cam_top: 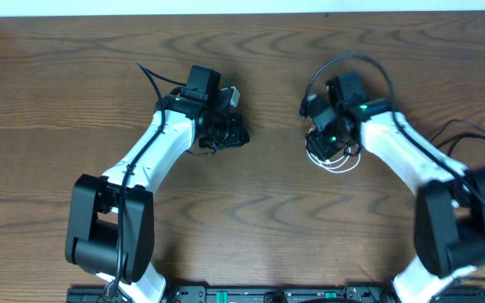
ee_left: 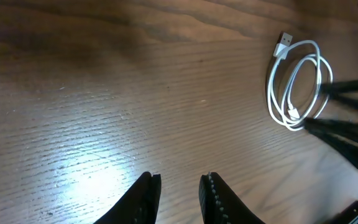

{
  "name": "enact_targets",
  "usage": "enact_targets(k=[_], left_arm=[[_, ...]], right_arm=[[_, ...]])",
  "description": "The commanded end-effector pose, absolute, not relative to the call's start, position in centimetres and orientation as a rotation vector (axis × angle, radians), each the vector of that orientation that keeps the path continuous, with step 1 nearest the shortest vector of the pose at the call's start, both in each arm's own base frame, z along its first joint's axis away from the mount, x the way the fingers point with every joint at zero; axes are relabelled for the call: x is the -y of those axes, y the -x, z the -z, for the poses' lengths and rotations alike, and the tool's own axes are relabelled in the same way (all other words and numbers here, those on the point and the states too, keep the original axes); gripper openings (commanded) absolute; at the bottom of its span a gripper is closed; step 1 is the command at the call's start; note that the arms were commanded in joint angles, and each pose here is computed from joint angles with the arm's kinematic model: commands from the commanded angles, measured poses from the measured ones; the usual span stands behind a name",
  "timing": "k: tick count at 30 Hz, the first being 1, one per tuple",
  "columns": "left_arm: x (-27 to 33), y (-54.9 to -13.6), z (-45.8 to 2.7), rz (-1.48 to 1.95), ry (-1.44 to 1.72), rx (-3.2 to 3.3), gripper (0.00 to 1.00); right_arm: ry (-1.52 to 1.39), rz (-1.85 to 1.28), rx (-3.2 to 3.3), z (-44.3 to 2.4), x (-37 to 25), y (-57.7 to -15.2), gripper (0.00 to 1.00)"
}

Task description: Untangle cables

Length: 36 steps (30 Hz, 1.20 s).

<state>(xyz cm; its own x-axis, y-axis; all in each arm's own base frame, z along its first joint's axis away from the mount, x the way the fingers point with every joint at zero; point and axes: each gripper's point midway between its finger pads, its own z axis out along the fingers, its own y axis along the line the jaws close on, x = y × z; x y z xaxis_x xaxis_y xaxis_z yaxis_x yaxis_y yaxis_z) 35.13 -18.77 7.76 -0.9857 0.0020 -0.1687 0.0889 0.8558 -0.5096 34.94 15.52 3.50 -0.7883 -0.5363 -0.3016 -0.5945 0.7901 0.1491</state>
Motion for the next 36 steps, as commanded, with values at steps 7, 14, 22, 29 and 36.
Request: enact_targets(k=[7, 14, 22, 29, 36], left_arm=[[19.0, -35.3, -8.6, 0.816, -0.109, -2.843, 0.27], [19.0, -35.3, -8.6, 0.816, -0.109, -2.843, 0.27], [19.0, -35.3, -8.6, 0.816, -0.109, -2.843, 0.27], [19.0, -35.3, -8.6, 0.816, -0.109, -2.843, 0.27], [19.0, -35.3, -8.6, 0.816, -0.109, -2.843, 0.27]], right_arm=[[0.904, -0.319, -2.804, -2.6, -15.8, -33.4, 0.30], [0.907, -0.192, -2.863, -1.9, -14.0, -32.7, 0.33], [0.911, -0.199, -2.859, -1.4, -14.1, -32.5, 0.31], [0.921, -0.223, -2.851, 0.0, -14.4, -31.7, 0.29], [0.920, -0.233, -2.847, 0.5, -14.4, -31.4, 0.01]])
